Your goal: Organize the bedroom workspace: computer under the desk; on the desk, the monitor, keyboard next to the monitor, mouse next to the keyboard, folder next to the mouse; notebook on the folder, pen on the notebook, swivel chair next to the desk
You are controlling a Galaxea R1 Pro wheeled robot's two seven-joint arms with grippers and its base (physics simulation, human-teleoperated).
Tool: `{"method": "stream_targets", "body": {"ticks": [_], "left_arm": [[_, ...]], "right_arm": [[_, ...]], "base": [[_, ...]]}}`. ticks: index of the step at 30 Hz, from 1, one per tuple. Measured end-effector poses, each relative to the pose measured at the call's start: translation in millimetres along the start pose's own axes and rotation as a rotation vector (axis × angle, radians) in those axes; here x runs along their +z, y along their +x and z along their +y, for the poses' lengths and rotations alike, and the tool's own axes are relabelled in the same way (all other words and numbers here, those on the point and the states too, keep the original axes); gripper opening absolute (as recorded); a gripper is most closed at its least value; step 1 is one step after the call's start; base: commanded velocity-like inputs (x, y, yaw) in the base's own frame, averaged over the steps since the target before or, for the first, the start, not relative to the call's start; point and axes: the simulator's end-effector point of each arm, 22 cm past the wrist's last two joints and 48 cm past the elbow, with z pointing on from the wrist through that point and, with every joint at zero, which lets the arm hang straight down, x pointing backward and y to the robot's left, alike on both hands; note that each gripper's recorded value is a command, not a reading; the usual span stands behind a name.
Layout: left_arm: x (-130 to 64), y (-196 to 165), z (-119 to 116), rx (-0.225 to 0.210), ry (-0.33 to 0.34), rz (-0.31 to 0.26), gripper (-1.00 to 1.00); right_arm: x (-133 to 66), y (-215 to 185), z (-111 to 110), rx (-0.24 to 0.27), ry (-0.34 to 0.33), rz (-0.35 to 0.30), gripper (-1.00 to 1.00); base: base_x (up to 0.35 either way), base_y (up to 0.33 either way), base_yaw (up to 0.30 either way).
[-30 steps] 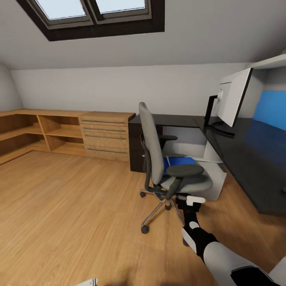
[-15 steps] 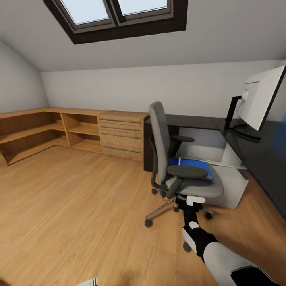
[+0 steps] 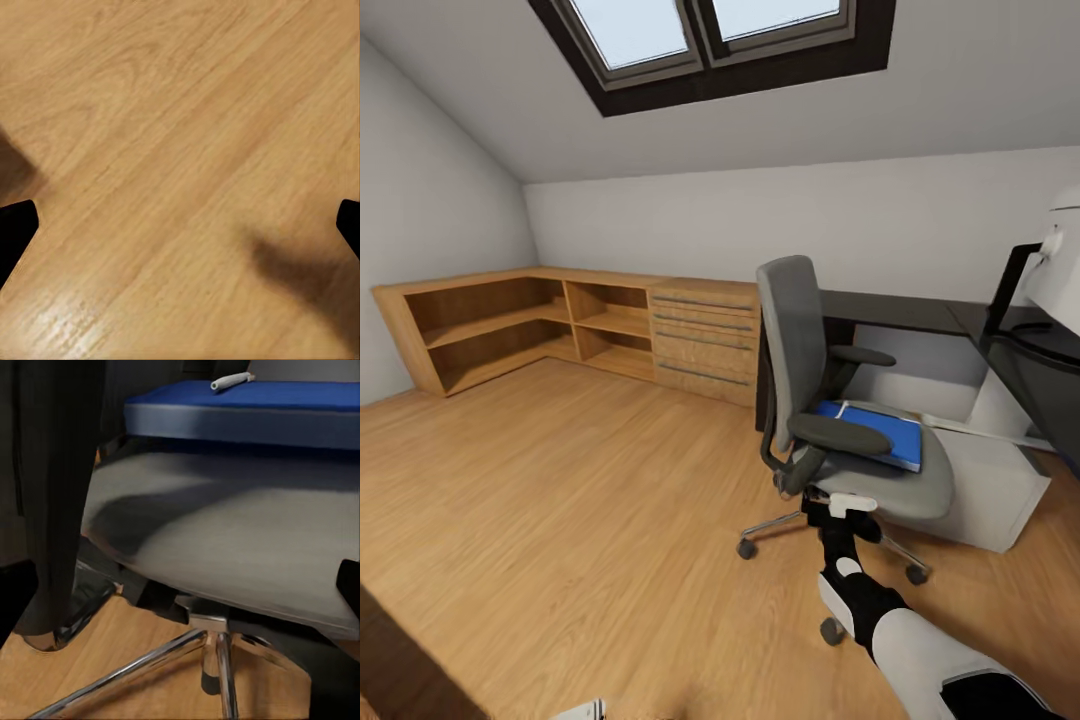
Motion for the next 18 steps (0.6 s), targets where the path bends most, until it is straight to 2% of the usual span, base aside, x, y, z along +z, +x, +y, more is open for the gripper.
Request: {"method": "stream_targets", "body": {"ticks": [18], "left_arm": [[0.0, -2.9, -0.1, -0.003, 0.000, -0.013, 1.00]], "right_arm": [[0.2, 0.6, -3.4, 0.010, 0.011, 0.002, 1.00]], "base": [[0.000, 0.000, 0.259]]}}
